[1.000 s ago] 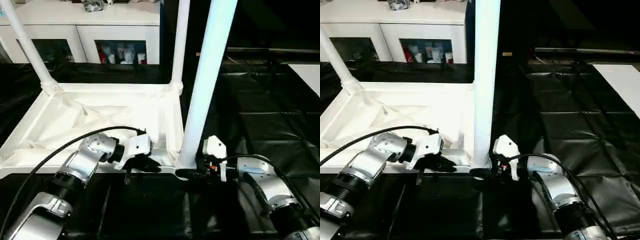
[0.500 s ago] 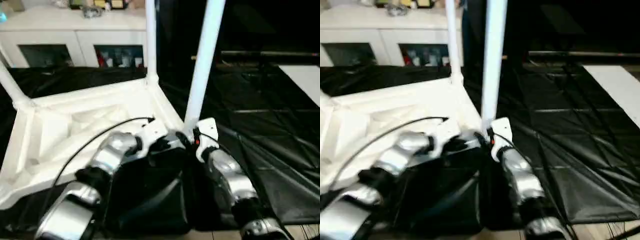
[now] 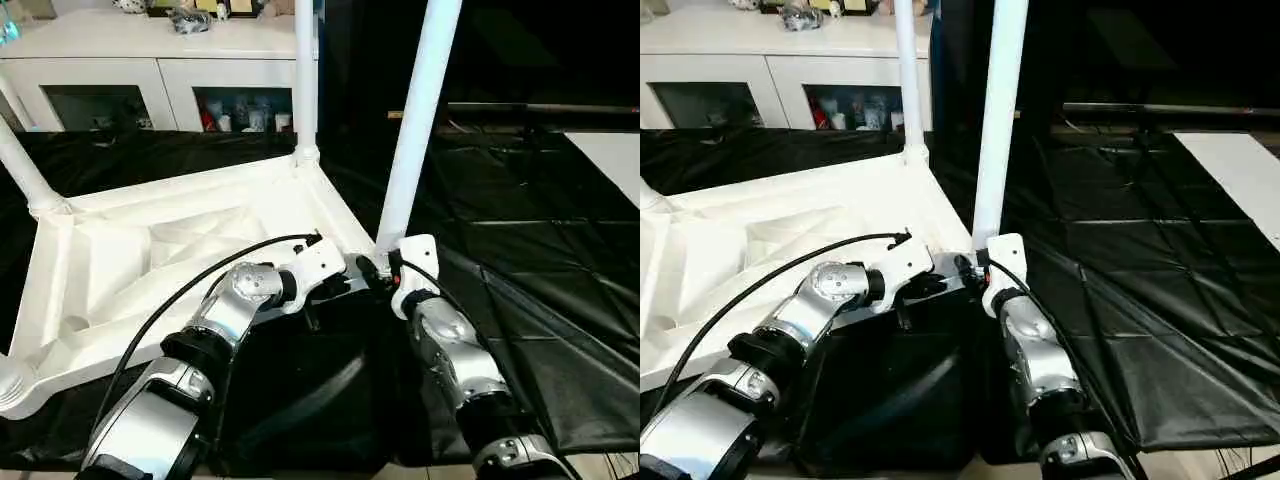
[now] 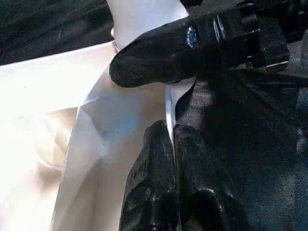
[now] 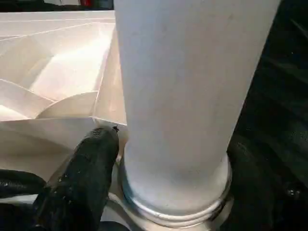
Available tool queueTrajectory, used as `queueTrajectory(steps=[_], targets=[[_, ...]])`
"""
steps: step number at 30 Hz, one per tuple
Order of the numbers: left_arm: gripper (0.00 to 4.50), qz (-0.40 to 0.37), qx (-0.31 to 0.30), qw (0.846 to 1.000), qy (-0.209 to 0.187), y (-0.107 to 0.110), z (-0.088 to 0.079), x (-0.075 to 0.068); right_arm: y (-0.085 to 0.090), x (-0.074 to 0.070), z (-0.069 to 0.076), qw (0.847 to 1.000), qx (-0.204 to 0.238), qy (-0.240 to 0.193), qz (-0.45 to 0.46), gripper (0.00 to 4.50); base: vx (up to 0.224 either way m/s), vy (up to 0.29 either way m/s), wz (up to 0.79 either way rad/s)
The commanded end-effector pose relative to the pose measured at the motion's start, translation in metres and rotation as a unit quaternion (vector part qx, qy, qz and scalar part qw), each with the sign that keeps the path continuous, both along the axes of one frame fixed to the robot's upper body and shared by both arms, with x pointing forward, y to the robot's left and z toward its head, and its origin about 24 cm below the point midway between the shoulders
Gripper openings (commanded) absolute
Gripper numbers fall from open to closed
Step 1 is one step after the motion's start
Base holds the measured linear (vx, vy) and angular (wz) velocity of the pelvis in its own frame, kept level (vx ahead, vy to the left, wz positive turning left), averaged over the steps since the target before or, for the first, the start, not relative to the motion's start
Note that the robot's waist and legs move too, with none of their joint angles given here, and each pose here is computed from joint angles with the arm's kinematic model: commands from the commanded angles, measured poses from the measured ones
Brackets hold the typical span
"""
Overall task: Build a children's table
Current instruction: Rotate leg to tighten
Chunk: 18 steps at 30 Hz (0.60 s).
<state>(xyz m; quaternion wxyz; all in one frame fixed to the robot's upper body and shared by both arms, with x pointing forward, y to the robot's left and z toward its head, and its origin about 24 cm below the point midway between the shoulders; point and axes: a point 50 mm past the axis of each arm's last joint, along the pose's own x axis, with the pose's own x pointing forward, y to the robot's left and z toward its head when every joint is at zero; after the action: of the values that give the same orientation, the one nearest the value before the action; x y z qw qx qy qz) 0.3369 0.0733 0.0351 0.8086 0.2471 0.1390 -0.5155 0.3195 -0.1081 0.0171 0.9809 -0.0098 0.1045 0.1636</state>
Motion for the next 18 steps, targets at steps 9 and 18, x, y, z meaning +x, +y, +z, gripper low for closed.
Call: queueTrajectory(steps=[9, 18], targets=[[0.55, 0.005, -0.077, 0.997, -0.015, -0.005, 0.003, -0.003, -0.039, -0.016, 0.042, 0.983, 0.001, -0.089, 0.158, 3.81, 0.0, 0.0, 0.0], [1.13, 0.001, -0.183, 0.983, -0.021, 0.008, 0.035, -0.003, -0.078, -0.035, 0.055, 0.971, -0.039, -0.079, 0.224, 3.81, 0.0, 0.0, 0.0]])
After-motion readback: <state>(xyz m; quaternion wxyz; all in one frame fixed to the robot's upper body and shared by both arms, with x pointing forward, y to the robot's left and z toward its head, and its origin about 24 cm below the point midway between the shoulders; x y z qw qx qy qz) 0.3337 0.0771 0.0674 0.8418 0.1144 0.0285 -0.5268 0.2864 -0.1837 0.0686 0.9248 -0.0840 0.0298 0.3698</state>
